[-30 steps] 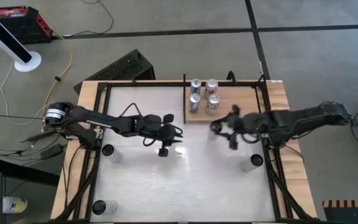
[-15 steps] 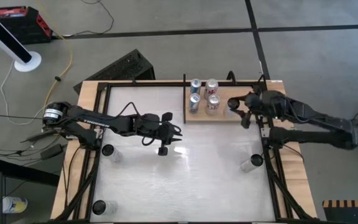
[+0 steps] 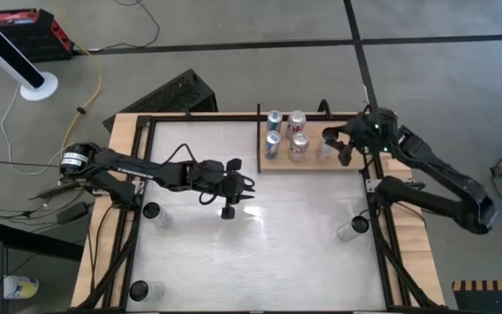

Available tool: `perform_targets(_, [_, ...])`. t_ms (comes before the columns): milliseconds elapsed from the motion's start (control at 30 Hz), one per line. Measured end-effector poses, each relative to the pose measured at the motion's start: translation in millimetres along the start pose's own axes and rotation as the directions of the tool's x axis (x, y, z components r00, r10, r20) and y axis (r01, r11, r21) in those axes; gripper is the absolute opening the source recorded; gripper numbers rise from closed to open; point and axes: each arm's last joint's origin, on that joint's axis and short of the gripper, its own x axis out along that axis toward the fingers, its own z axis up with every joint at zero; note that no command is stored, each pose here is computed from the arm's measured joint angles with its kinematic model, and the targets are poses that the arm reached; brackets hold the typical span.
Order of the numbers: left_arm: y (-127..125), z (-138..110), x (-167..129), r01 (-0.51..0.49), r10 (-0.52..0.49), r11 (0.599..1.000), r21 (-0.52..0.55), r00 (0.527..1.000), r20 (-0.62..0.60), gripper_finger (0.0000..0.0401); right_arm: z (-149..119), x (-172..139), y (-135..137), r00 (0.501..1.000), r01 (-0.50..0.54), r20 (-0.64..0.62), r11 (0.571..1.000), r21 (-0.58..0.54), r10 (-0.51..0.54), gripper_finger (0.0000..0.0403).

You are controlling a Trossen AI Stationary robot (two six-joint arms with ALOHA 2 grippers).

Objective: Place canned beverage on shelf
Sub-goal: Put the right white-pink soda can

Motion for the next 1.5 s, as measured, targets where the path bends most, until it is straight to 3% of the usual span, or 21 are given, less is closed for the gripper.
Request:
perform_targets(333, [-2,-3,0,0.008,-0.008,1.000,0.004,1.000,-0.029,0.0072,-1,17,-8,0.999,-0.017,-0.044,0.999,0.028,0.018,0.0266])
perform_targets(633, [-3,-6,0,0.015,-0.015,1.000,0.010,0.998,-0.060,0.0072,-1,16,-7,0.999,-0.017,-0.050,0.999,0.038,0.019,0.0373])
perform_targets(833, [-3,-6,0,0.016,-0.015,1.000,0.021,0.998,-0.060,0.0072,3,0,-4,1.000,-0.003,0.010,0.999,0.036,0.003,0.0377])
perform_targets(1033, [-3,-7,0,0.020,-0.016,0.999,0.048,0.997,-0.076,0.0072,17,-36,6,0.996,-0.028,0.085,0.996,0.082,0.021,0.0368])
perform_targets(1200, [-3,-7,0,0.023,-0.016,0.996,0.088,0.997,-0.077,0.0072,6,-43,24,0.987,-0.154,-0.022,0.976,0.156,0.159,0.0336])
perform_targets(1367, [1,-6,0,0.011,-0.003,0.992,0.126,0.998,-0.060,0.0072,4,-43,41,0.956,-0.270,-0.065,0.943,0.196,0.287,0.0255])
perform_targets(1500, [7,-6,0,-0.007,0.014,0.992,0.129,0.998,-0.055,0.0072,2,-34,50,0.969,-0.182,-0.130,0.964,0.192,0.209,0.0159])
